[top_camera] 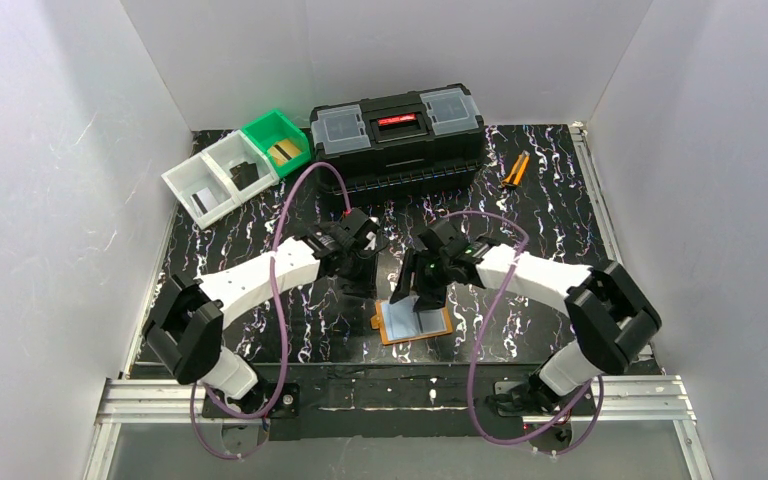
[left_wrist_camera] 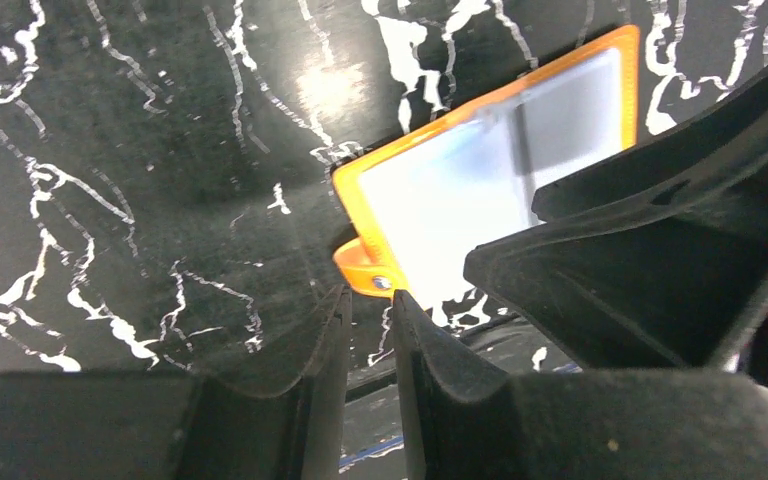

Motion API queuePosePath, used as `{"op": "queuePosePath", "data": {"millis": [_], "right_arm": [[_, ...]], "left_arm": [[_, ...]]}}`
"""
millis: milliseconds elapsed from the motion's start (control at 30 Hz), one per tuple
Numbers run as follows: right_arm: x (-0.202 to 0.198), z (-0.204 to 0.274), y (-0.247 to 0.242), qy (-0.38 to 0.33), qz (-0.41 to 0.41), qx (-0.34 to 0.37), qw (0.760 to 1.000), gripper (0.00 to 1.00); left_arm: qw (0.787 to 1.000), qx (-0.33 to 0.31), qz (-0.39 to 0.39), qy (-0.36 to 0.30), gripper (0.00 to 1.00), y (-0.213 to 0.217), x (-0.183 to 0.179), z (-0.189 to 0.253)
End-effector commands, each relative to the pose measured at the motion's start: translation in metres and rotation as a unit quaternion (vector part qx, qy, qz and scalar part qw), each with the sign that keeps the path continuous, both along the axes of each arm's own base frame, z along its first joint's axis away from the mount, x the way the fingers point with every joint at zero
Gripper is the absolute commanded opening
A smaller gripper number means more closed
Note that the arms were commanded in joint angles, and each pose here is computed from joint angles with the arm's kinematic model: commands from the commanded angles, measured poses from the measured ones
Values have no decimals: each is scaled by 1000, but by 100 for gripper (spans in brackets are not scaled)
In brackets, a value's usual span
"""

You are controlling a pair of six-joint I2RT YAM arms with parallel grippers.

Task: Take the credit cards out of the card holder
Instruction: Remove the credit card from the card holder.

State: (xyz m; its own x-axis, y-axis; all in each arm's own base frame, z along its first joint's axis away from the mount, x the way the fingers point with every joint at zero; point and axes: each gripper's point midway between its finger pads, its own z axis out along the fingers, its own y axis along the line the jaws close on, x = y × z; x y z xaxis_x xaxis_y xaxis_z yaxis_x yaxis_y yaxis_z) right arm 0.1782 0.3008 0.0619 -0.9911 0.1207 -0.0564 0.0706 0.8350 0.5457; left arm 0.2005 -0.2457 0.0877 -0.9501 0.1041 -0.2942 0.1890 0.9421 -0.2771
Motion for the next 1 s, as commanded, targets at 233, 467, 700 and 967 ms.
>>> {"op": "queuePosePath", "data": {"millis": [233,467,700,967], "right_arm": [[7,6,-65,-30,-80,-25,996,53],[-7,-13,-80,-15,-88,-46,995,42],[-12,-25,-84,-5,-85,-56,995,36],[-12,-33,-83,5,-80,-66,995,34]], "left_arm": [[995,-34,-88,12,27,-81,-8,9],[995,11,-95,30,25,-78,-5,-32],[993,68,-89,46,18,-53,-12,-62],[991,84,-88,62,13,-46,-16,-78]]}}
